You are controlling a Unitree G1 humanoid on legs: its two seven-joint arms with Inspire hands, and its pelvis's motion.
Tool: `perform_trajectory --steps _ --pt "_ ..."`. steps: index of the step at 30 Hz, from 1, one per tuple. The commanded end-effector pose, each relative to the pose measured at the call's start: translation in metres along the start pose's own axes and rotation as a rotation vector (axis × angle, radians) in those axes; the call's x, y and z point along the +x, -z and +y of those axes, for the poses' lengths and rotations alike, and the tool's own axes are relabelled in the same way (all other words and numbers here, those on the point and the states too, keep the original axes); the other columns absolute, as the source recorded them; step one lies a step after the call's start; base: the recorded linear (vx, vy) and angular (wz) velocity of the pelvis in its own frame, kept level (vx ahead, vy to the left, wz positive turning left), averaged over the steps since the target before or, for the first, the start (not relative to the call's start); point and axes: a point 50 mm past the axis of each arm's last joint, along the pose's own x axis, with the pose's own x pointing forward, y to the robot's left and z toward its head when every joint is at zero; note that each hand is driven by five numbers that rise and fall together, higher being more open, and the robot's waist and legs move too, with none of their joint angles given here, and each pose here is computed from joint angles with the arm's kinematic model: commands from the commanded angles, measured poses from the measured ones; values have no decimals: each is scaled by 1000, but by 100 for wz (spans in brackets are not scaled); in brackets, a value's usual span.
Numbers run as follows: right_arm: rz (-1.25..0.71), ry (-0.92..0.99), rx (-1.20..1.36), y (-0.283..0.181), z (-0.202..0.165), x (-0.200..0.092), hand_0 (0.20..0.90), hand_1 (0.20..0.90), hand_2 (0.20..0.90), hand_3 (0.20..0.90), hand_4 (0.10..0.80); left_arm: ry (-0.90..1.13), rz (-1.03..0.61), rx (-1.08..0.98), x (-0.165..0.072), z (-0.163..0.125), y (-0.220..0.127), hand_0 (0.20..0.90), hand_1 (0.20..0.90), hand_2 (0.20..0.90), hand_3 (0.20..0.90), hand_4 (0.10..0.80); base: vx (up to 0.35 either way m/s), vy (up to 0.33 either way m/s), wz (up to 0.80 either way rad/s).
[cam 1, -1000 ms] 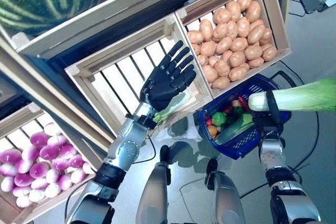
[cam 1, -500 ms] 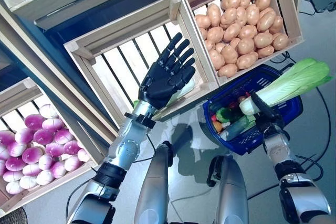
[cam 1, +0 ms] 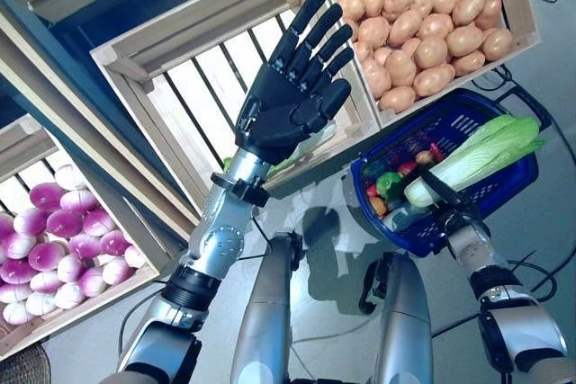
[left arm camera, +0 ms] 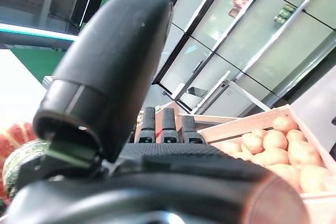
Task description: Put vegetables into the basket
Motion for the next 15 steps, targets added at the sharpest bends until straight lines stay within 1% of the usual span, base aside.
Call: perform_trajectory --steps 1,3,4,8,11,15 --pt "-127 -82 -34 -46 33 3 300 300 300 300 400 229 -270 -23 31 -44 -39 900 900 900 900 800 -52 -3 2" --pt "-115 -75 -77 -49 36 4 300 300 300 300 400 237 -272 -24 34 -46 -41 900 900 900 900 800 -59 -16 4" --pt "-107 -64 -101 -50 36 4 900 900 900 900 800 240 -272 -23 34 -46 -41 900 900 900 900 800 -52 -26 3" --pt "-110 -71 -122 -52 43 5 900 900 900 900 800 235 -268 -29 36 -46 -41 900 900 900 900 800 -19 -8 4" --pt "-102 -101 -84 -54 51 4 900 900 900 900 800 233 -266 -40 37 -44 -41 900 900 900 900 800 0 0 0" --pt "-118 -99 -130 -52 55 4 900 900 900 900 800 237 -263 -45 36 -44 -40 900 900 900 900 800 0 0 0"
